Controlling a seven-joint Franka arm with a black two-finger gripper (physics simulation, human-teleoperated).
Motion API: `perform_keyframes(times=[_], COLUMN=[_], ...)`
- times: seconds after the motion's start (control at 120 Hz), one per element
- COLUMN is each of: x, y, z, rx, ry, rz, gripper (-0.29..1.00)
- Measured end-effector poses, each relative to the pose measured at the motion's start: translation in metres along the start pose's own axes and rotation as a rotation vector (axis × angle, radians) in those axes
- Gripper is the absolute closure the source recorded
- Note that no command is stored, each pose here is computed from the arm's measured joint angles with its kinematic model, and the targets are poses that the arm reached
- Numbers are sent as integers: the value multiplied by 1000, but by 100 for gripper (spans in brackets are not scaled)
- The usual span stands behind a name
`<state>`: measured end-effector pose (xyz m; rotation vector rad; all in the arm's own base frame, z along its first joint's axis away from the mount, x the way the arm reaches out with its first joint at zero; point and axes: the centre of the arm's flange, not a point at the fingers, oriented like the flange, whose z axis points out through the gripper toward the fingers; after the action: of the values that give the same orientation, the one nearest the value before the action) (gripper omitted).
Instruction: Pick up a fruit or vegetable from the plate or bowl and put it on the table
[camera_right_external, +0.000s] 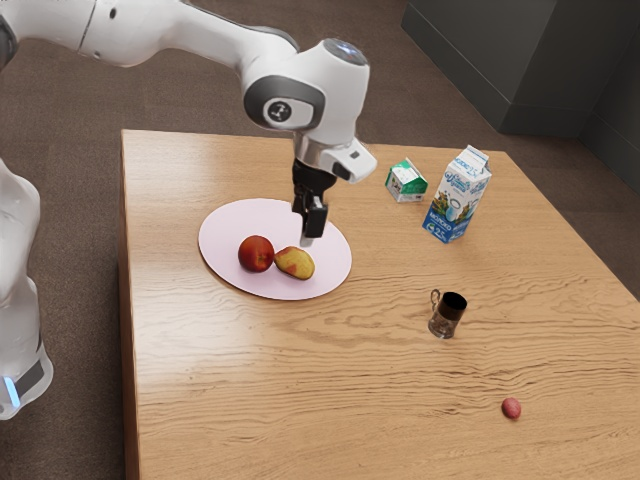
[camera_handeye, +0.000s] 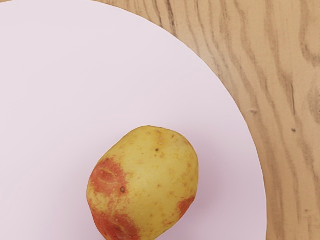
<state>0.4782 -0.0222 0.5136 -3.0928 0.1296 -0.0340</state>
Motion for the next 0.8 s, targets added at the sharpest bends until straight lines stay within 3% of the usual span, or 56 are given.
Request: perform_keyframes(times=[0.8], x=[3], y=[-14], z=[64], rx=[-11], ry=[59], rz=[-13], gripper=[0])
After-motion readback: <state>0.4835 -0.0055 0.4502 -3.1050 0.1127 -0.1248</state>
